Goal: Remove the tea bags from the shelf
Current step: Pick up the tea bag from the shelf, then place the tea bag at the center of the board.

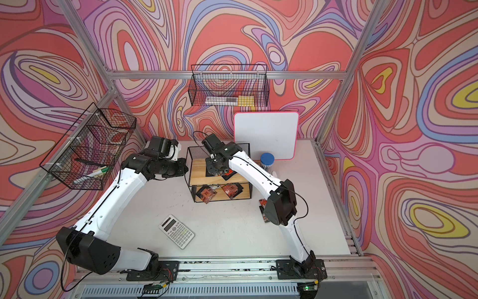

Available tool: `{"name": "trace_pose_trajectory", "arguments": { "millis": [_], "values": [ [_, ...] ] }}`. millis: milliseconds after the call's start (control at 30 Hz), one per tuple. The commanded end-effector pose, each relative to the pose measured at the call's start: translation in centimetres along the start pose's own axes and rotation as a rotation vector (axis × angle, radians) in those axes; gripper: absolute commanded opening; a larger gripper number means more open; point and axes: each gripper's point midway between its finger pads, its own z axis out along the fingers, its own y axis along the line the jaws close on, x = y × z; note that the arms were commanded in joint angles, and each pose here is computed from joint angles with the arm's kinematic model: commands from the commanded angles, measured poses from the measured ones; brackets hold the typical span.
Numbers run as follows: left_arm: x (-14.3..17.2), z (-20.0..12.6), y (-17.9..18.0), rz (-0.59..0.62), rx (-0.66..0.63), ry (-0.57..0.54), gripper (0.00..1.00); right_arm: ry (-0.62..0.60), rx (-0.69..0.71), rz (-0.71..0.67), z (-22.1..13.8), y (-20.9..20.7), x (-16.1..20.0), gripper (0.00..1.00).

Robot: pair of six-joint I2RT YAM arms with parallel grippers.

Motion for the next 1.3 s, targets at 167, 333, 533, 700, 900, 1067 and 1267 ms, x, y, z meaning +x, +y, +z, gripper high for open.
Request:
{"name": "trace_pose_trajectory", "arguments": {
  "millis": [167, 333, 533, 700, 900, 1067, 1267],
  "values": [
    [0.0, -0.3, 0.1, 0.005, -0.009, 0.001, 0.0, -0.084, 0.045, 0.031, -3.5, -1.1, -2.0, 0.0],
    [0.0, -0.4, 0.2, 0.006, -0.012, 0.001, 0.0, -0.235, 0.048, 0.043, -7.8, -1.4, -4.9, 0.0],
    [0.0, -0.4, 0.2, 0.006, -0.014, -0.001, 0.0, -0.388, 0.069, 0.077, -12.7, -2.3, -7.0, 0.0],
    [0.1, -0.4, 0.3, 0.006, -0.017, 0.001, 0.0, -0.513, 0.248, 0.226, -16.8, -7.2, -6.3, 0.0],
    [0.0, -0.4, 0.3, 0.008, -0.019, -0.001, 0.0, -0.453, 0.375, 0.607, -17.7, -16.6, 0.7, 0.0],
    [0.0, -0.3, 0.3, 0.009, -0.02, 0.001, 0.0, -0.267, 0.366, 0.962, -14.0, -21.5, 10.7, 0.0],
    [0.0, -0.2, 0.3, 0.01, -0.022, 0.005, 0.0, -0.012, 0.318, 1.251, -8.7, -21.0, 21.6, 0.0]
  ]
}}
